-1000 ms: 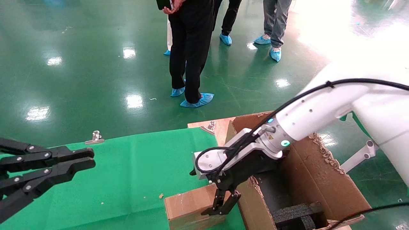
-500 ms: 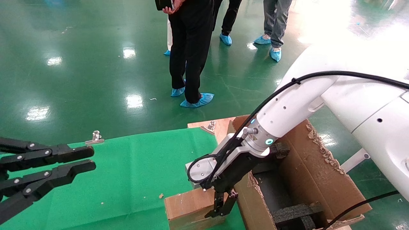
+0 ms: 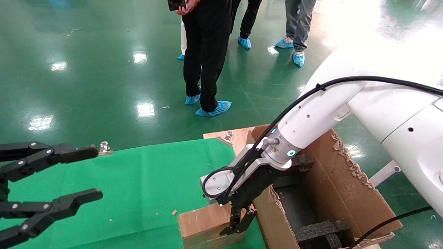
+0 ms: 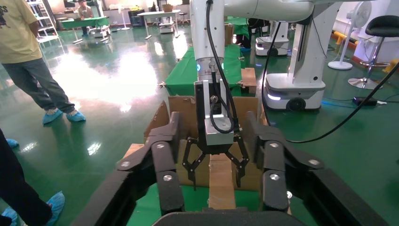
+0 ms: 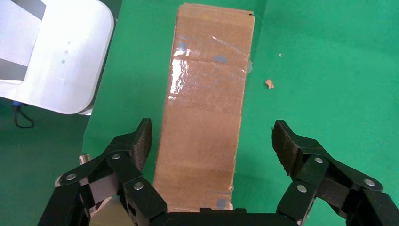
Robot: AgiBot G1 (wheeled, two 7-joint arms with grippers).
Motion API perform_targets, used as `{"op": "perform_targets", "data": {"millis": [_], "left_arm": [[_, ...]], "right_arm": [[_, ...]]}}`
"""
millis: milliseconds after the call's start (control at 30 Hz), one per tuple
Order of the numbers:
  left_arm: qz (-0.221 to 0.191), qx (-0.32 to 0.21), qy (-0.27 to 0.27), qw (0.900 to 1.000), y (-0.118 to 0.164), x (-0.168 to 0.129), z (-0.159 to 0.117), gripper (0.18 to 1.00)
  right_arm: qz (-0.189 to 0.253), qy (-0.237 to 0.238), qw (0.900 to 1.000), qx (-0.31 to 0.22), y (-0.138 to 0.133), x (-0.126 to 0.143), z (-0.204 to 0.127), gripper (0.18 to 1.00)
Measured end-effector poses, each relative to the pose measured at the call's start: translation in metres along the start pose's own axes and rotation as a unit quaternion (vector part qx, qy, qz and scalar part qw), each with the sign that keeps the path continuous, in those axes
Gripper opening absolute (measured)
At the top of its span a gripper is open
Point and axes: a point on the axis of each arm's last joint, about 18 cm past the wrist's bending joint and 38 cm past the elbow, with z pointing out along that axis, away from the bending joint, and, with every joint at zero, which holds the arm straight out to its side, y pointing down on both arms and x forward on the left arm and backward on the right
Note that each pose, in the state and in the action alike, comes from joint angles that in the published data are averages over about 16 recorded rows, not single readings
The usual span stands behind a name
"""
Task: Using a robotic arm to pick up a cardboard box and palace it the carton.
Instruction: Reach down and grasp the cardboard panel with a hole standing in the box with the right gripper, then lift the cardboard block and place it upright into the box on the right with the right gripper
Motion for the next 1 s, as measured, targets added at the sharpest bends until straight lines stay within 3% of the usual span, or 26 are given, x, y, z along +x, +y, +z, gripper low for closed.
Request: {"op": "perform_targets", "data": {"millis": [233,467,767,1000], "left_arm": [[0.0,0.0,0.0,1.0,0.0,0.0,0.0,0.635],[0.0,0.0,0.0,1.0,0.0,0.0,0.0,0.803],[0.0,0.0,0.0,1.0,0.0,0.0,0.0,0.934],[0.0,0.0,0.0,1.0,0.0,0.0,0.0,0.987]], "right_arm": [[0.001,0.001,1.0,0.002,0.0,-0.001,0.0,0.888],[0.002,0.001,1.0,0.003,0.0,-0.001,0.0,0.746],[0.003,0.006,1.0,0.006,0.0,0.0,-0.004,0.525],[0.001,0.034,0.999,0.018,-0.002,0.009,-0.034,0.409]]}}
